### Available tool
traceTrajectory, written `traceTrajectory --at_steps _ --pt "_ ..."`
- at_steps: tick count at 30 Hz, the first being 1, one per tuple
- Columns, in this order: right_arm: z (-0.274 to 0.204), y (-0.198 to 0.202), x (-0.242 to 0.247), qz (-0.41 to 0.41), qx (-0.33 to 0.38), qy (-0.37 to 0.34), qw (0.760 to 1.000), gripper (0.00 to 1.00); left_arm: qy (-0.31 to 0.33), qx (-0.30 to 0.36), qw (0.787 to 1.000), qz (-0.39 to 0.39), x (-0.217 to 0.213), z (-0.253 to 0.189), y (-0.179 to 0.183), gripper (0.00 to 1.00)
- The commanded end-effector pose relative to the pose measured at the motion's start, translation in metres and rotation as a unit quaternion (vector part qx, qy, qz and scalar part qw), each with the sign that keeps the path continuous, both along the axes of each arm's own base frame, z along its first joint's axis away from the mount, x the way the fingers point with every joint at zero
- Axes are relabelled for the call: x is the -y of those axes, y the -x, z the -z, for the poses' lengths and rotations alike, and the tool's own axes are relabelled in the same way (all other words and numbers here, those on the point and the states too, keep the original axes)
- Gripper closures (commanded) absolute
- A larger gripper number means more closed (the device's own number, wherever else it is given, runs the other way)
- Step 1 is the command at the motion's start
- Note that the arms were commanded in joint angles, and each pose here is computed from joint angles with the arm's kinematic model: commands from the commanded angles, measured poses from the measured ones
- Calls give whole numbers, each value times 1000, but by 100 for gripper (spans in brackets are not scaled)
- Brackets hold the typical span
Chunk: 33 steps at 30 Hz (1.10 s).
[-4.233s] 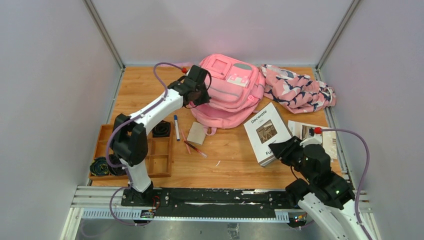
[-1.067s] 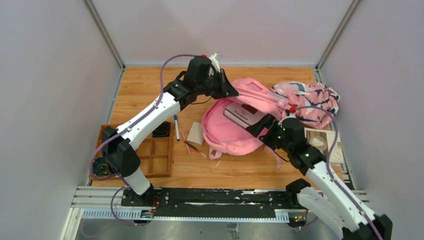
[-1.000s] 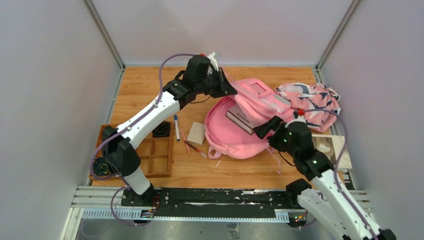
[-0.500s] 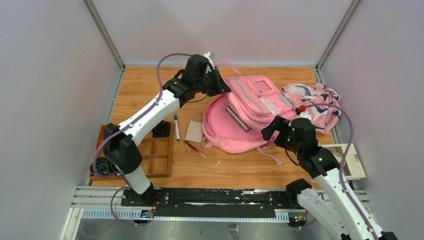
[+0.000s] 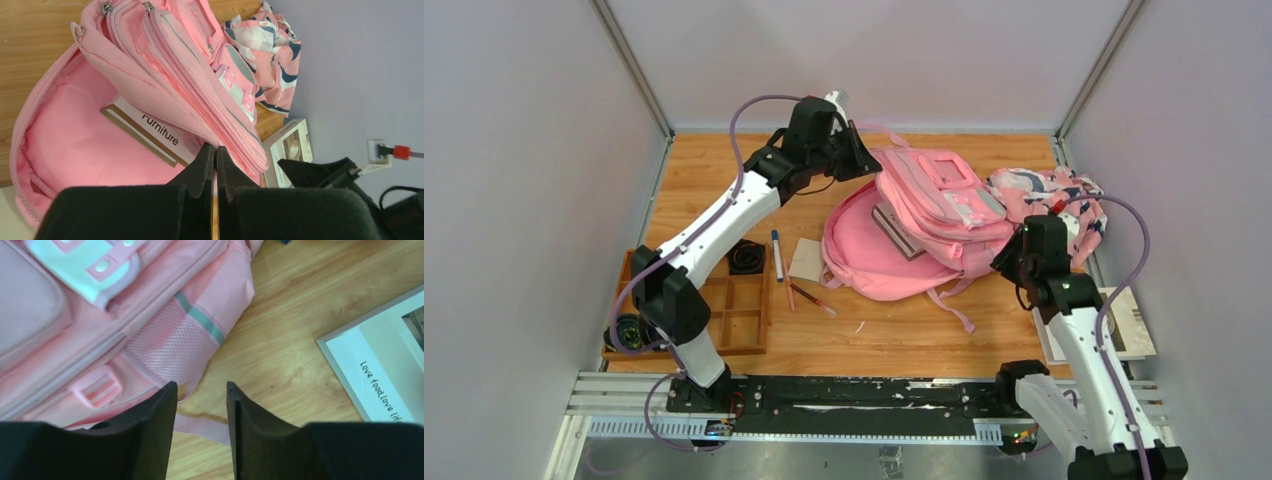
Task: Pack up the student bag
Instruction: Adjust the student bag at the center of the board.
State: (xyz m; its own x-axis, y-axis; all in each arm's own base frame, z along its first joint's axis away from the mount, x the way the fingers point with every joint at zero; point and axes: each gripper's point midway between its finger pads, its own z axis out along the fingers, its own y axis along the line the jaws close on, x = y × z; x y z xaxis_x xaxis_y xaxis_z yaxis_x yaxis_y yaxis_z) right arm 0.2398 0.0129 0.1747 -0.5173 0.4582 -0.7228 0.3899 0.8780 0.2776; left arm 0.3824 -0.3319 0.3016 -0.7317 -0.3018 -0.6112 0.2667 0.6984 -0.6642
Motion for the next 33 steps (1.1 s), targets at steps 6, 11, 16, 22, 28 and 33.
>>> traceTrajectory --at_steps 6,11,16,22,28,33 --pt "58 -63 -52 -56 -30 -152 986 77 41 50 998 6 6 -41 -8 100" --pt "59 -116 -89 -102 -48 -175 978 76 43 54 998 12 9 -45 -1 100" --pt "47 -179 -120 -128 -41 -210 968 73 42 44 998 25 20 -37 4 100" --pt "16 -199 -114 -138 -33 -173 975 61 33 41 998 26 20 -30 6 100" --pt "5 -134 -63 -95 -25 -72 993 42 38 33 998 31 25 -18 6 100" --pt "5 -59 11 7 -35 52 998 36 40 9 998 50 39 6 7 100"
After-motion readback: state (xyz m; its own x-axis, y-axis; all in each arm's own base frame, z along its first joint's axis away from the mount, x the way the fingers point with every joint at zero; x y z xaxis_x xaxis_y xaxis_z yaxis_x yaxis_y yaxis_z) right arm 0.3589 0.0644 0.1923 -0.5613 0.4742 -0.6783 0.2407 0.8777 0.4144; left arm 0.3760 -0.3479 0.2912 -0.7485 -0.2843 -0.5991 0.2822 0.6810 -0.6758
